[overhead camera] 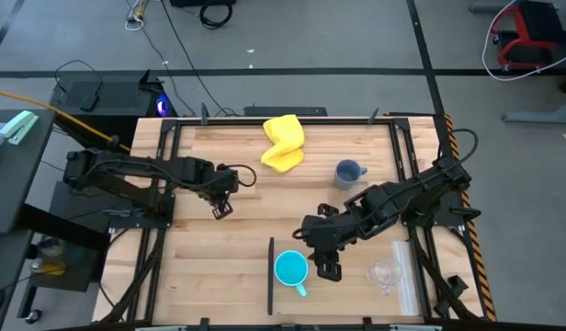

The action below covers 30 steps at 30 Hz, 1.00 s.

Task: Stack small to large cups/mugs on shelf
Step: Put the blue mug on the shelf

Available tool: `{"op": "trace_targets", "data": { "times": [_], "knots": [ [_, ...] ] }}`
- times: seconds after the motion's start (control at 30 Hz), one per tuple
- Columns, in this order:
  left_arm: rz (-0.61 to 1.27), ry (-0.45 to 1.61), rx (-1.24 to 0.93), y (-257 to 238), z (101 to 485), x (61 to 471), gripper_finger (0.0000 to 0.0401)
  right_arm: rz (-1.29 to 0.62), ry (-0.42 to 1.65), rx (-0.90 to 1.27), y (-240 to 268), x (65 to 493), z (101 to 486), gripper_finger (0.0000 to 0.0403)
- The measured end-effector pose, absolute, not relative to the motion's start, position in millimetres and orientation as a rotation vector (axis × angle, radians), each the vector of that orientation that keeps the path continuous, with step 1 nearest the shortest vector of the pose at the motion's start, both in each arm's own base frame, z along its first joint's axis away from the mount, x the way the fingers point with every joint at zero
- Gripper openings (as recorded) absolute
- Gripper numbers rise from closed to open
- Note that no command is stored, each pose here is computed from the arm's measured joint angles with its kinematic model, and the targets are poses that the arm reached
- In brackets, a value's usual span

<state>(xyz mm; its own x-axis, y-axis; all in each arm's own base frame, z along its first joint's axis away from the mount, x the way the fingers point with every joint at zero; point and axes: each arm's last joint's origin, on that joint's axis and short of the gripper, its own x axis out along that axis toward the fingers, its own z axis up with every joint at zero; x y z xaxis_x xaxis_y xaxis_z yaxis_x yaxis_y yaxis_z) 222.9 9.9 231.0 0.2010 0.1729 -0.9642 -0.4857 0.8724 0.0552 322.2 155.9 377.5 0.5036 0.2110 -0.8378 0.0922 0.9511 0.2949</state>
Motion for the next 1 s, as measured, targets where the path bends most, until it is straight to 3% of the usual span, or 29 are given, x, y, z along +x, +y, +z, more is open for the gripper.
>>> {"op": "trace_targets", "data": {
  "times": [0.33, 1.0],
  "knots": [
    [0.444, 1.243, -0.282, 9.9, 232.2, 227.9, 0.0023, 0.074, 1.098, 0.279, 157.9, 342.1, 354.4, 0.0160],
    [0.430, 1.214, -0.283, 9.8, 233.0, 231.0, 0.0024, 0.027, 1.091, 0.305, 141.7, 349.4, 353.8, 0.0143]
  ]
}}
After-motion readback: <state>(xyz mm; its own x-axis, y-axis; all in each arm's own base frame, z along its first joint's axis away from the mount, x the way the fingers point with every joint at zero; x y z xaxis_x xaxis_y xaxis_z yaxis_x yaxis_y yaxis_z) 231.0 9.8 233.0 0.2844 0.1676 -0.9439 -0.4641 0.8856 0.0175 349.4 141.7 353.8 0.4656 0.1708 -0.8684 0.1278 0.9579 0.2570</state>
